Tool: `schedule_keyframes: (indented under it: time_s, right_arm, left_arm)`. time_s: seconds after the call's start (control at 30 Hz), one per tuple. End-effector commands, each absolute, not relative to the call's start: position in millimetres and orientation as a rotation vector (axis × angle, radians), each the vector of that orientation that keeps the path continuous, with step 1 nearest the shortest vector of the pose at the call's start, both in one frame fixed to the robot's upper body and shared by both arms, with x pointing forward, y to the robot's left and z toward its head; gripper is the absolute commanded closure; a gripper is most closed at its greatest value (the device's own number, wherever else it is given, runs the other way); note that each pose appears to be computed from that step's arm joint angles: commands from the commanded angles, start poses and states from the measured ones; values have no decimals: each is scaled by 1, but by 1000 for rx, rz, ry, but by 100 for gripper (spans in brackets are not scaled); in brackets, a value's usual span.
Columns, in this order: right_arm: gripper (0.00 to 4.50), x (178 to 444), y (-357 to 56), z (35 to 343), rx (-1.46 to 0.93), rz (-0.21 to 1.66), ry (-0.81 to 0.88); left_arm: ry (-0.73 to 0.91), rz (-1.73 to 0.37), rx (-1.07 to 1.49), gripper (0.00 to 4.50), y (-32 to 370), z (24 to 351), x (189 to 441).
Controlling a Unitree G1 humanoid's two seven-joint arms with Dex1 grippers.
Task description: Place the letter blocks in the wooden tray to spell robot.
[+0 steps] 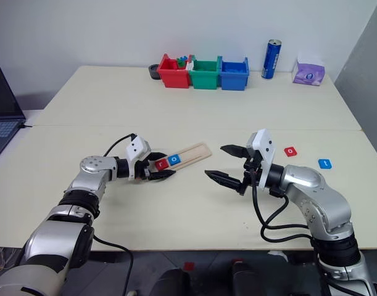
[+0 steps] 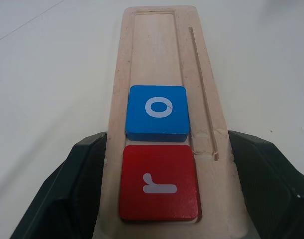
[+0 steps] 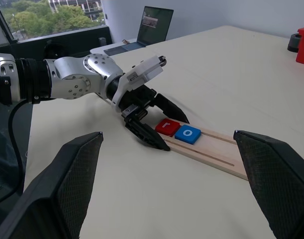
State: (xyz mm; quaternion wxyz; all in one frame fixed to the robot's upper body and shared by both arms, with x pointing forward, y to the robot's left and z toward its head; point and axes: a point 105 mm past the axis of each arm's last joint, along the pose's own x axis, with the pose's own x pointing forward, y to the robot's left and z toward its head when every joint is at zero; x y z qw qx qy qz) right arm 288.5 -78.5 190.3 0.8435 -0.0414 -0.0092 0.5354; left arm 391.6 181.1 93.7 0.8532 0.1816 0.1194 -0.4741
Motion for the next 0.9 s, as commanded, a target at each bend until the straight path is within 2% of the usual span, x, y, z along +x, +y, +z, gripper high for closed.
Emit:
schedule_keyframes:
  time_s: [0.03,0.13,0.3,0.47,0.57,0.9]
  right_arm:
    - [0,284,-77,199,-89,1143,-68]
    - [0,285,-80,197,-100,1133,-64]
    - [0,284,-86,187,-128,1121,-45]
    - [0,278,-85,178,-138,1140,-20]
    - [0,276,-84,176,-141,1154,-13]
    - [0,270,-80,167,-153,1175,-3]
  left_arm:
    - [249,-1047,422,110,178,90,386]
    - [207,-1162,447,110,165,92,372]
    - [141,-1390,513,110,150,94,322]
    - [154,-1488,558,110,150,92,288]
    - [163,-1493,586,110,152,89,286]
    - [160,-1431,612,110,158,84,303]
